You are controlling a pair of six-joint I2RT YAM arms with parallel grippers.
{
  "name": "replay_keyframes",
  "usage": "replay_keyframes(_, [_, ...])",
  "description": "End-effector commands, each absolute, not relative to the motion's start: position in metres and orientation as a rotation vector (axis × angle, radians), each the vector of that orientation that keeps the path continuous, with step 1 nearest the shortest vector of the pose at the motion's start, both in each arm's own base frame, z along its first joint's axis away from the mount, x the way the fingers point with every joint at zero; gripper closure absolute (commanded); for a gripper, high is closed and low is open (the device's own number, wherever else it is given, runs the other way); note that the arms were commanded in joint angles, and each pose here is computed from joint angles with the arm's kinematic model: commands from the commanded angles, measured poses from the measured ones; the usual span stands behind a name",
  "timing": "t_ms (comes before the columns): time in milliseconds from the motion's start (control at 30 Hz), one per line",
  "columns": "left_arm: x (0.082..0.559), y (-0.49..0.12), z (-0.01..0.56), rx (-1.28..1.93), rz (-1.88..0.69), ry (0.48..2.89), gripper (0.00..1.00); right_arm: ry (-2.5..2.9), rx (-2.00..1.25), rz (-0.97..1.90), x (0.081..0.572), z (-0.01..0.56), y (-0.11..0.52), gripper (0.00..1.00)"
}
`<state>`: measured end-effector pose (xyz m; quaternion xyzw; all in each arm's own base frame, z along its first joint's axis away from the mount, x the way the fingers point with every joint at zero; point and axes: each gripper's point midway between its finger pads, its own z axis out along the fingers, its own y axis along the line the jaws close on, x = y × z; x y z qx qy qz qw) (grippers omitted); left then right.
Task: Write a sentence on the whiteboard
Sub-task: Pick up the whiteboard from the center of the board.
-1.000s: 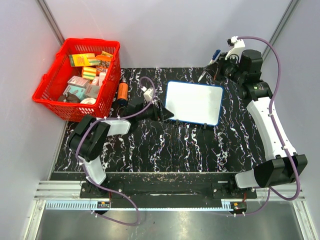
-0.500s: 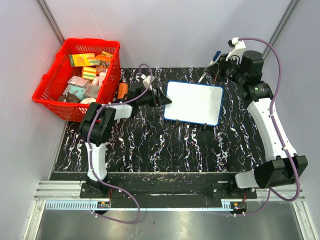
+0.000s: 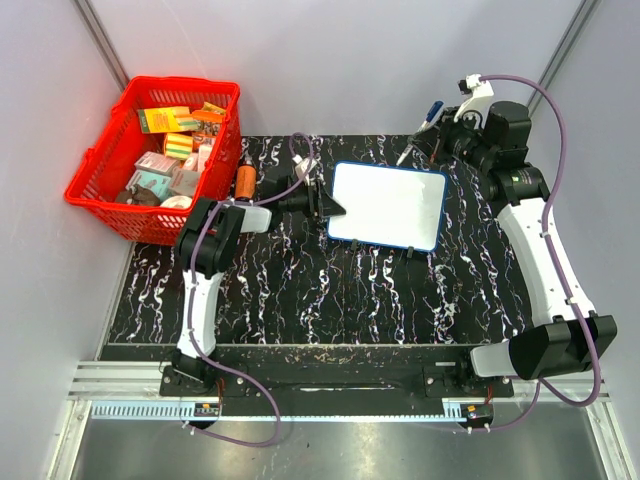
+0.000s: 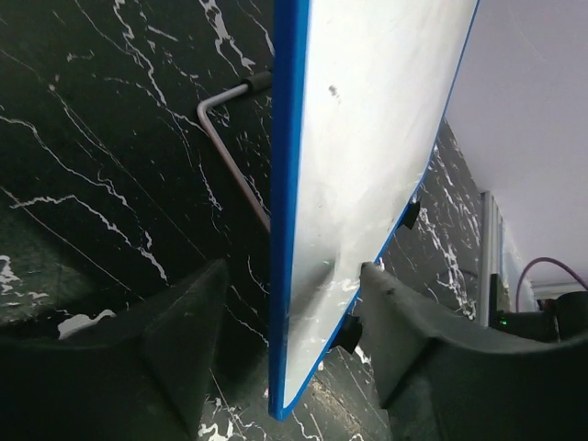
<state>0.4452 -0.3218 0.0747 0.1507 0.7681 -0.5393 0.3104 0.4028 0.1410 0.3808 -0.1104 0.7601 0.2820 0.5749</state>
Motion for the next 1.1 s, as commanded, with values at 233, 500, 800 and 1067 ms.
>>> replay_keyframes(233, [0.433,-0.323,0.084,0.487,-1.508,1.976,1.00,1.707,-0.282,0.674,0.393,0.403,0.140,1.00])
replay_keyframes(500, [0.406,-0.306,0.066,0.492,-1.438,2.028,1.00,1.710,-0.283,0.683,0.394,0.401,0.142,1.00])
replay_keyframes(800, [0.373,-0.293,0.044,0.481,-1.424,2.071,1.00,1.718,-0.283,0.694,0.396,0.397,0.142,1.00])
replay_keyframes(1067, [0.354,-0.282,0.034,0.483,-1.389,2.097,1.00,1.724,-0.287,0.723,0.396,0.393,0.146,1.00])
